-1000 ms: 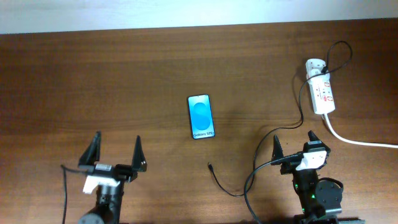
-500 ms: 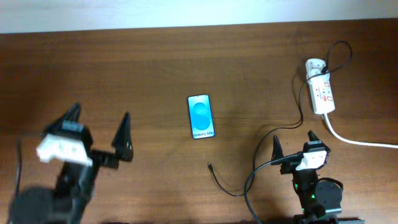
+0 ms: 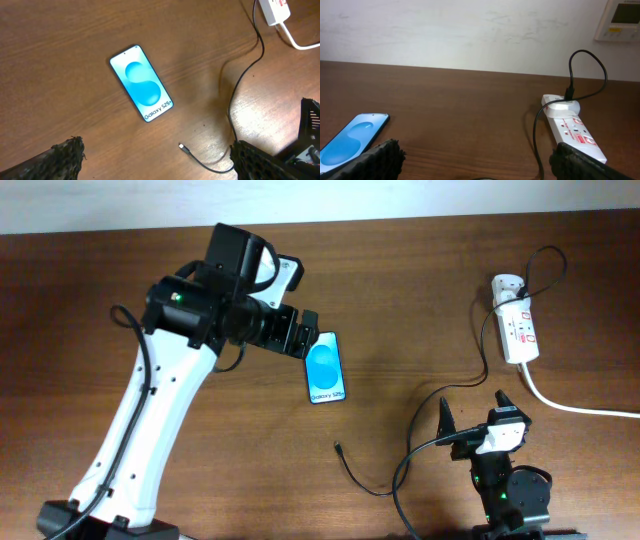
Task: Plug charger to phone and switch on socket
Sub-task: 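Move the left gripper over the blue Galaxy phone, then lower the left gripper and close it on the phone's top edge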
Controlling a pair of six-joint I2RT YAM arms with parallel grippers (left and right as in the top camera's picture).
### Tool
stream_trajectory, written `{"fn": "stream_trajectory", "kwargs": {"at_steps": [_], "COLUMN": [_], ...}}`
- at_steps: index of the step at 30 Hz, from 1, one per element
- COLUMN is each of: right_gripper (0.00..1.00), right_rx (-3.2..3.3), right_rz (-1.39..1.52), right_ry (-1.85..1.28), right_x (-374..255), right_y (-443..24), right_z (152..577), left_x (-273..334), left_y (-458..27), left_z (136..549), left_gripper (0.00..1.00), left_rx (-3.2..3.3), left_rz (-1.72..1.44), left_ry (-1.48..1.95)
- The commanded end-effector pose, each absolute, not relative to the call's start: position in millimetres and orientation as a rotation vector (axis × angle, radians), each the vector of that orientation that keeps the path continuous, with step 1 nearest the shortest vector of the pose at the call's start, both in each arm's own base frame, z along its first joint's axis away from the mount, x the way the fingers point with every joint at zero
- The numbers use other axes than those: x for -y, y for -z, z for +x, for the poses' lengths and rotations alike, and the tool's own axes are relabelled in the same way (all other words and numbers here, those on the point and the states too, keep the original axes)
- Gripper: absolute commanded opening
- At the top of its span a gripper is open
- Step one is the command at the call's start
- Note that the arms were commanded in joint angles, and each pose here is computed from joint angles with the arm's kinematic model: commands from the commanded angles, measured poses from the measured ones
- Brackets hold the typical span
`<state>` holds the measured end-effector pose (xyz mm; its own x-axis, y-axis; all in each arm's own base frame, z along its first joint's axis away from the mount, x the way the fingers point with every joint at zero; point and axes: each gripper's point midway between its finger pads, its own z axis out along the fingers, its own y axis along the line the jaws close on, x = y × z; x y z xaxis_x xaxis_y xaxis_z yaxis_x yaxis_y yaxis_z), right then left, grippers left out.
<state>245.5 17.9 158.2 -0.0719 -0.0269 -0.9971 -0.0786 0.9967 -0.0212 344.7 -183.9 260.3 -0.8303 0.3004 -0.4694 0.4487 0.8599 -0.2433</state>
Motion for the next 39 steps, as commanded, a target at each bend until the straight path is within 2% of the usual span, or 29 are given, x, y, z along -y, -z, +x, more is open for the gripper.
{"fn": "stream_trajectory", "kwargs": {"at_steps": [1, 4, 7, 11, 16, 21, 25, 30, 31, 39], "right_gripper": [0.98, 0.98, 0.98, 0.98, 0.98, 0.98, 0.98, 0.98, 0.98, 0.98], "right_rx": [-1.647, -1.647, -1.647, -1.647, -1.647, -1.647, -1.647, -1.647, -1.647, -1.647], "right_rz": [-0.077, -0.077, -0.077, -0.077, -0.077, -0.077, -0.077, -0.077, -0.077, -0.077], "right_ry": [-0.042, -0.042, -0.042, -0.042, -0.042, -0.042, -0.042, -0.042, -0.042, -0.042], "right_x": [-18, -18, -18, -18, -18, -18, -18, -18, -18, -18], "right_y": [-156, -156, -156, -156, -156, -156, -156, -156, -156, -156], "right_z": [245, 245, 245, 245, 245, 245, 245, 245, 245, 245], "left_x": [186, 165, 160, 157, 212, 223, 263, 258, 255, 252], "left_y": [-259, -249, -244, -196, -167, -104, -72, -65, -63, -27], "left_z": [340, 339, 359, 390, 405, 408, 399, 404, 405, 404], "left_gripper": [0.99, 0.99, 0.99, 0.99, 0.99, 0.99, 0.99, 0.99, 0.99, 0.99], "left_rx": [-2.689, -2.782, -2.844, -2.902, -2.947, -3.067, -3.109, -3.037, -3.034, -3.082], "left_rz": [0.377, 0.258, 0.241, 0.124, 0.134, -0.182, -0.102, -0.118, -0.199, -0.206], "left_ry": [0.525, 0.37, 0.195, -0.118, 0.256, 0.165, 0.212, 0.019, 0.009, -0.048]}}
